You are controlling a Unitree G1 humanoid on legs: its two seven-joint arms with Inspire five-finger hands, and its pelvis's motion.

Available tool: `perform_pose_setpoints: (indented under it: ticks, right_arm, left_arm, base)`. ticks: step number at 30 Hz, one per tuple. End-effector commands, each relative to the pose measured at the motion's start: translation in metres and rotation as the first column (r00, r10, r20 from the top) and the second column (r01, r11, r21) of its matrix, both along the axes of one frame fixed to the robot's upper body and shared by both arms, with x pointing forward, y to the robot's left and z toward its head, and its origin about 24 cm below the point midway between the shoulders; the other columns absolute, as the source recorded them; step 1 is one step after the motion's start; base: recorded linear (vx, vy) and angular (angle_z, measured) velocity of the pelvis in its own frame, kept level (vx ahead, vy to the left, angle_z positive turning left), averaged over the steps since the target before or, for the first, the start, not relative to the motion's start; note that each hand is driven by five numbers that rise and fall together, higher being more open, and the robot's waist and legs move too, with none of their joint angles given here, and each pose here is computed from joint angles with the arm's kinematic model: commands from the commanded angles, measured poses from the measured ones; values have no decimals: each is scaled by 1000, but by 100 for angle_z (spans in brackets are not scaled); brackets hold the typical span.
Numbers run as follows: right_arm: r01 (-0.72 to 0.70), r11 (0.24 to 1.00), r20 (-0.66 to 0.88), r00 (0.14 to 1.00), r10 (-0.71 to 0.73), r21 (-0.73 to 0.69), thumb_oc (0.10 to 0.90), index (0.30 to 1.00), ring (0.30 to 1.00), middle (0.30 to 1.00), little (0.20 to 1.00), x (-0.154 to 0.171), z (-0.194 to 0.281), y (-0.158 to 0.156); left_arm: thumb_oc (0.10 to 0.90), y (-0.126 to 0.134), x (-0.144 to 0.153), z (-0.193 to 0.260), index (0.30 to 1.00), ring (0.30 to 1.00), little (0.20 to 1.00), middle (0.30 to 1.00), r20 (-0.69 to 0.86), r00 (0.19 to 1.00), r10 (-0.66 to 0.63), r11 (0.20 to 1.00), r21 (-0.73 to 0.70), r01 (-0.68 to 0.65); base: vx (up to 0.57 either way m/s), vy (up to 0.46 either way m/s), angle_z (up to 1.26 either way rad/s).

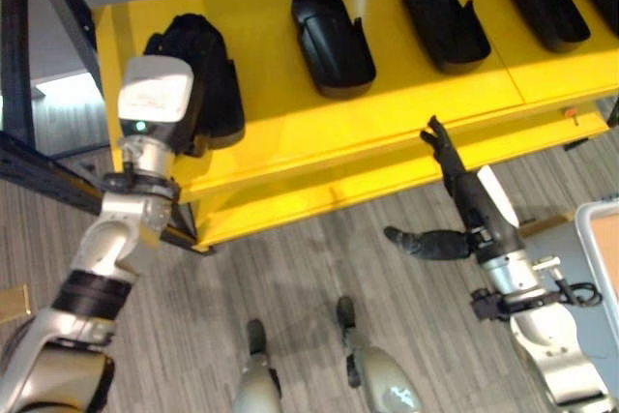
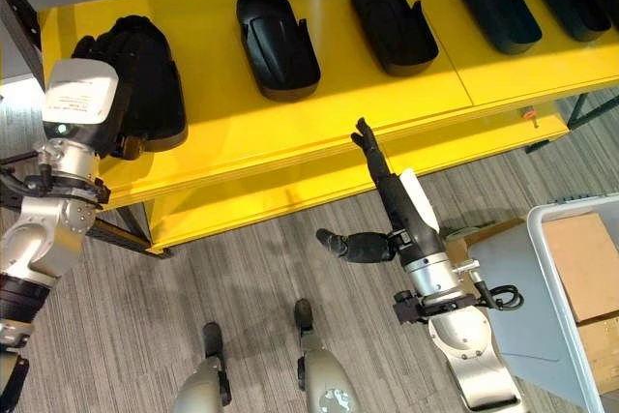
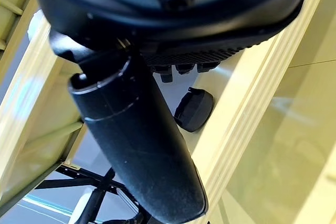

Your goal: Move parts from the plastic box to the shelf.

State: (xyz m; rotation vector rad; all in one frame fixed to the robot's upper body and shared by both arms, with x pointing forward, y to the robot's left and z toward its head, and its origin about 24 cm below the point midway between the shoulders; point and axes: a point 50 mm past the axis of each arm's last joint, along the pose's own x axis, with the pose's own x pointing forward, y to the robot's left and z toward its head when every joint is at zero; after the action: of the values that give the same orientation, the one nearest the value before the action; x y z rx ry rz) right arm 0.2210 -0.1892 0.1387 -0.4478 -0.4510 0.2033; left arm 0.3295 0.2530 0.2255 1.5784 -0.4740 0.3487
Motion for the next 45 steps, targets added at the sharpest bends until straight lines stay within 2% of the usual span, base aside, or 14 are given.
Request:
perform_pose_setpoints:
  ticks: [1,10,16,17,19,20,23,25,35,45]
  right_arm:
    - [-20,999,121,993,17,27,900,1000,1000,1000,1000,-12,20,-4]
    - [-16,1000,112,994,14,16,900,1000,1000,1000,1000,-16,18,-7]
    - [-8,1000,125,992,5,22,900,1000,1000,1000,1000,-15,20,-7]
    - [-5,1000,138,990,1,30,900,1000,1000,1000,1000,-14,22,-7]
    - [-10,999,139,990,5,34,900,1000,1000,1000,1000,-14,22,-6]
    - [-13,999,145,989,7,41,900,1000,1000,1000,1000,-14,23,-5]
    - [-23,999,145,989,17,38,900,1000,1000,1000,1000,-14,22,-3]
    - [-31,998,161,987,23,46,900,1000,1000,1000,1000,-15,24,-1]
    - [-29,999,209,978,24,23,900,1000,1000,1000,1000,-22,28,1]
    - [-11,999,235,972,3,31,900,1000,1000,1000,1000,-22,30,-1]
  left_arm:
    - [900,-4,4,41,1000,1000,1000,1000,133,991,-32,999,15,30]
    - [900,-2,-2,39,1000,1000,1000,1000,116,991,-64,998,4,64]
    - [900,-4,-28,28,1000,1000,1000,1000,168,975,-148,983,-86,164]
    - [900,-10,-42,16,1000,1000,1000,1000,182,961,-208,962,-141,235]
    - [900,-11,-49,11,1000,1000,1000,1000,181,957,-227,954,-156,256]
    - [900,-18,-60,1,1000,1000,1000,1000,182,942,-281,923,-218,317]
    - [900,-21,-72,-8,1000,1000,1000,1000,179,934,-307,904,-253,346]
    - [900,-33,-84,-21,1000,1000,1000,1000,182,912,-367,858,-313,407]
    - [900,-45,-108,-52,1000,1000,1000,1000,129,909,-397,849,-325,417]
    - [900,-55,-99,-88,1000,1000,1000,1000,-38,904,-425,873,-281,398]
  base:
    - [13,5,3]
    - [0,0,0]
    - [5,0,1]
    - [0,0,0]
    - [6,1,3]
    - [12,2,8]
    - [8,-9,5]
    - [-13,-14,8]
    - [-9,-12,3]
    - [-9,-15,5]
